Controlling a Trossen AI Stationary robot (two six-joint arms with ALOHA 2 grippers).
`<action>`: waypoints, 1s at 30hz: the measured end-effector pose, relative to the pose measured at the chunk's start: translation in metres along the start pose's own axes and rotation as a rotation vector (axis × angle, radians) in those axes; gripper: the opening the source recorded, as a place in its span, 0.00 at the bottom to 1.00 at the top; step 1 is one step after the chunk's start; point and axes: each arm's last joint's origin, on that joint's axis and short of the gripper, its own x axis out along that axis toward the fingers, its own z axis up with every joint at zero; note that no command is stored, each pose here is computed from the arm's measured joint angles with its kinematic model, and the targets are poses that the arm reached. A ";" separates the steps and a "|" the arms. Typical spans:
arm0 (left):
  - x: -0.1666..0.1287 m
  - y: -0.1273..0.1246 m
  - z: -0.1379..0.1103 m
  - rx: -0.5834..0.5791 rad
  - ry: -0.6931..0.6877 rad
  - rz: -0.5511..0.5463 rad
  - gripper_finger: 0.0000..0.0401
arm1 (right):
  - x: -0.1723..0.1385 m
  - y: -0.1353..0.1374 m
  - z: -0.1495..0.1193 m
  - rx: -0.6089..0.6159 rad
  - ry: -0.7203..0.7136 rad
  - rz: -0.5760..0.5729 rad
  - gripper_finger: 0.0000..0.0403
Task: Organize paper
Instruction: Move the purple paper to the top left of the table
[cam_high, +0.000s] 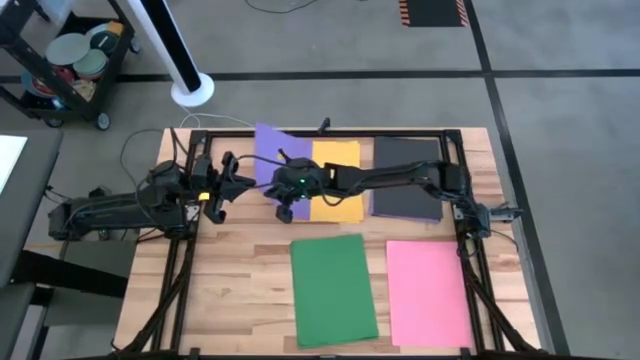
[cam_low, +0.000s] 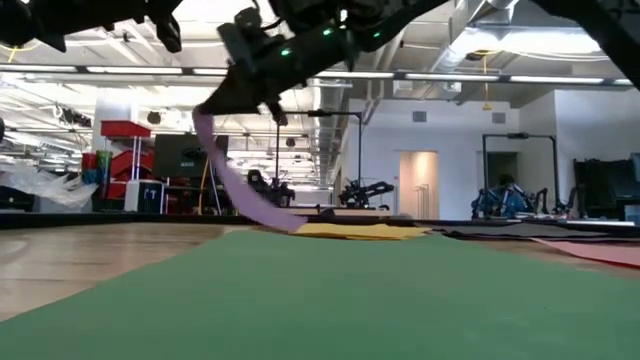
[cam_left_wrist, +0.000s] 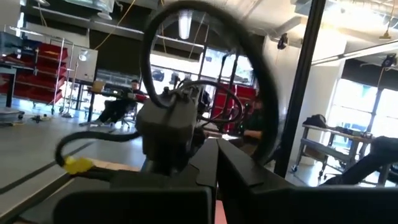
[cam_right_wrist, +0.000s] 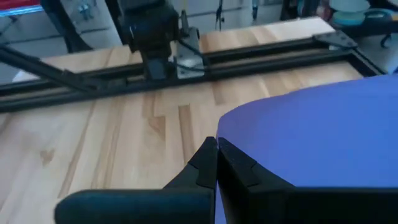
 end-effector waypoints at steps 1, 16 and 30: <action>-0.001 0.000 0.000 0.001 0.004 0.001 0.00 | 0.003 0.000 -0.001 0.000 0.008 0.004 0.00; -0.007 0.000 -0.005 -0.015 0.075 0.033 0.00 | 0.027 -0.003 0.003 -0.008 -0.047 0.008 0.00; -0.008 0.002 -0.014 -0.041 0.160 0.051 0.00 | 0.027 0.002 0.007 -0.066 -0.088 0.013 0.31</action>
